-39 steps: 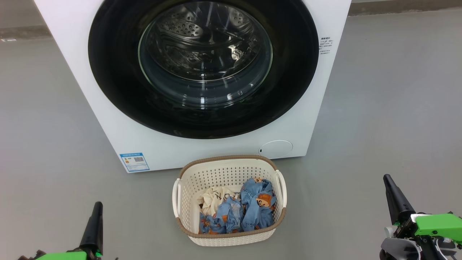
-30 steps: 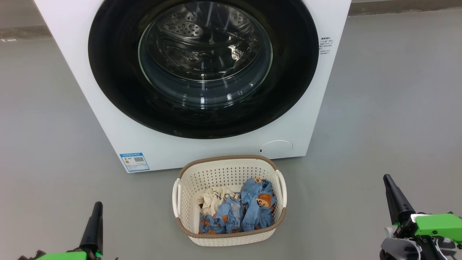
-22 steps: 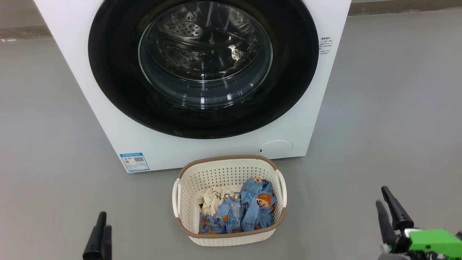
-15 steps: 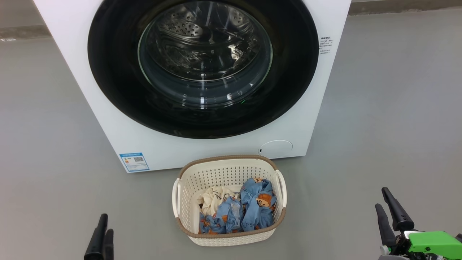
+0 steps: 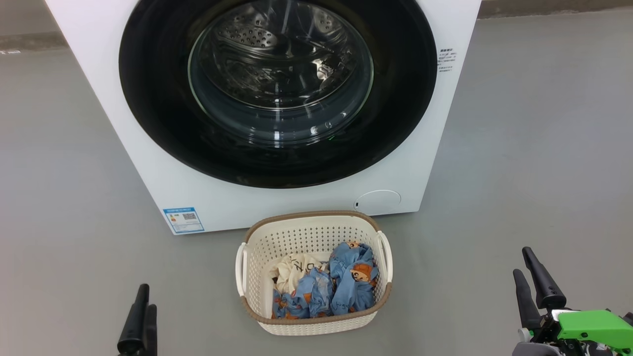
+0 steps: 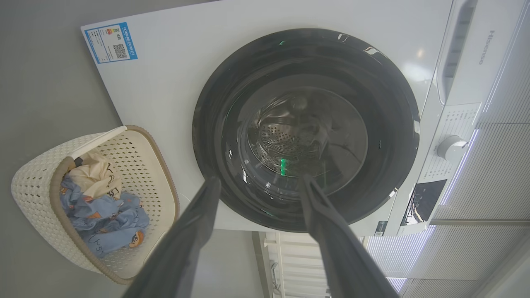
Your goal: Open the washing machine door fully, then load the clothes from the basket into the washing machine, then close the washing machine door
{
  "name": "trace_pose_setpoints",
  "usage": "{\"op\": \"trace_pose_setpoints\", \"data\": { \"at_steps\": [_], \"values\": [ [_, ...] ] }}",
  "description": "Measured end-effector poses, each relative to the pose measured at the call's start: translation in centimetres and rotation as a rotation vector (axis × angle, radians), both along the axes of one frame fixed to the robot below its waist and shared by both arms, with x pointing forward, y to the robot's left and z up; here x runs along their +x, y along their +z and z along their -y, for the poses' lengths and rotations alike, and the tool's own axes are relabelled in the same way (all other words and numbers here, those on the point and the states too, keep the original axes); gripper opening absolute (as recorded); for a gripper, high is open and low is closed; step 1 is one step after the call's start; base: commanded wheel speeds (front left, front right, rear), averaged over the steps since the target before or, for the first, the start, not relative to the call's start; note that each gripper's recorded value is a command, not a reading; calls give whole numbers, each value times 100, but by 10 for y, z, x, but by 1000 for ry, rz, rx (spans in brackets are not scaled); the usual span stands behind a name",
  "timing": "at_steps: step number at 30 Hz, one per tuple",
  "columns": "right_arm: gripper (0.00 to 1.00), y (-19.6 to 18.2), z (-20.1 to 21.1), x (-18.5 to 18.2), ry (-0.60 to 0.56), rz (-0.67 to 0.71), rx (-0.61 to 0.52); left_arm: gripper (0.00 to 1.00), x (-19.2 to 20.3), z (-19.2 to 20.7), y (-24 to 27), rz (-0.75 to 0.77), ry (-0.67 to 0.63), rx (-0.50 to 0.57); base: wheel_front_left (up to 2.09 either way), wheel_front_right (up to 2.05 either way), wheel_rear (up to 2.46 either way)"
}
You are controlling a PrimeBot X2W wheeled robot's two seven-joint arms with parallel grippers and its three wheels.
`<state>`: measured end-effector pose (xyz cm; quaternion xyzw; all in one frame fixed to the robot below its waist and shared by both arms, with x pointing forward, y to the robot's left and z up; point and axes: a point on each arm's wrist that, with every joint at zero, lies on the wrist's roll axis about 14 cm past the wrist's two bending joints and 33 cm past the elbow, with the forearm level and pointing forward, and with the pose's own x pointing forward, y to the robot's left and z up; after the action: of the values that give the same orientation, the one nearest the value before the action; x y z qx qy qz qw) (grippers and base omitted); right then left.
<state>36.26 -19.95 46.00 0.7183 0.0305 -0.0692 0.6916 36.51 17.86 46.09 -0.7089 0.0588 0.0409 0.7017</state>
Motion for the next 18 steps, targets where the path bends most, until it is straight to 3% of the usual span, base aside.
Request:
{"op": "trace_pose_setpoints", "data": {
  "at_steps": [18],
  "values": [
    [100,22,2,10,-4,62,-79,100,12,3,16,50,-3,83,0,0,0]
  ]
}}
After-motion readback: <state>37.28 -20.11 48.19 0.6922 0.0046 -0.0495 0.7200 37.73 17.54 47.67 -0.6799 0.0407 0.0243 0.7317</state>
